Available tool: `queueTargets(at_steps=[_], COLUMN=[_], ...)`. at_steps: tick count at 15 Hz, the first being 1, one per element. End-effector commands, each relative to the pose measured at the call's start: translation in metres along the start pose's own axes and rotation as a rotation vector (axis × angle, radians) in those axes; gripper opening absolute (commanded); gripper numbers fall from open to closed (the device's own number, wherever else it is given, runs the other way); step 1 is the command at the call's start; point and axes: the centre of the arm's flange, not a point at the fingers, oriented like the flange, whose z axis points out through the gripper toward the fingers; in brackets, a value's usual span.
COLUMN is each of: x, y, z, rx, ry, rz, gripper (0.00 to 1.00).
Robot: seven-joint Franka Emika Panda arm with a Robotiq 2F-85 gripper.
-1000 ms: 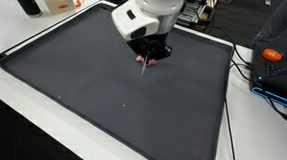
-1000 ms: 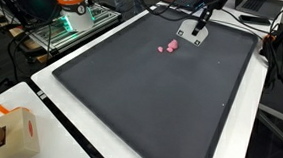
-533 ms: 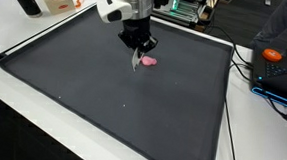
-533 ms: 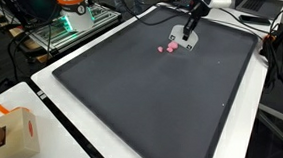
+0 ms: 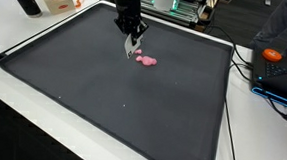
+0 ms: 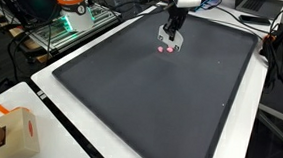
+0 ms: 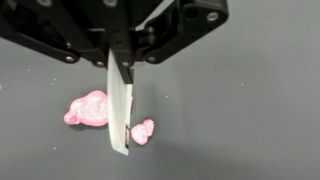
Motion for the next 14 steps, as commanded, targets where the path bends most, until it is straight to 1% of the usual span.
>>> queueTargets(at_steps=[1,7,10,14], x=[-0.037,-0.059,-0.069,-0.079], y=[0.024,0.054,0.067,0.078], z=[-0.011,-0.014,-0.014,-0.011], rx=[0.047,0.123,0.19,0.269], ry=[0.041,0.088,0.114,0.131], rz=[0.045,0.16,0.228,0.288], gripper=[0.01,0.01,0.01,0.01])
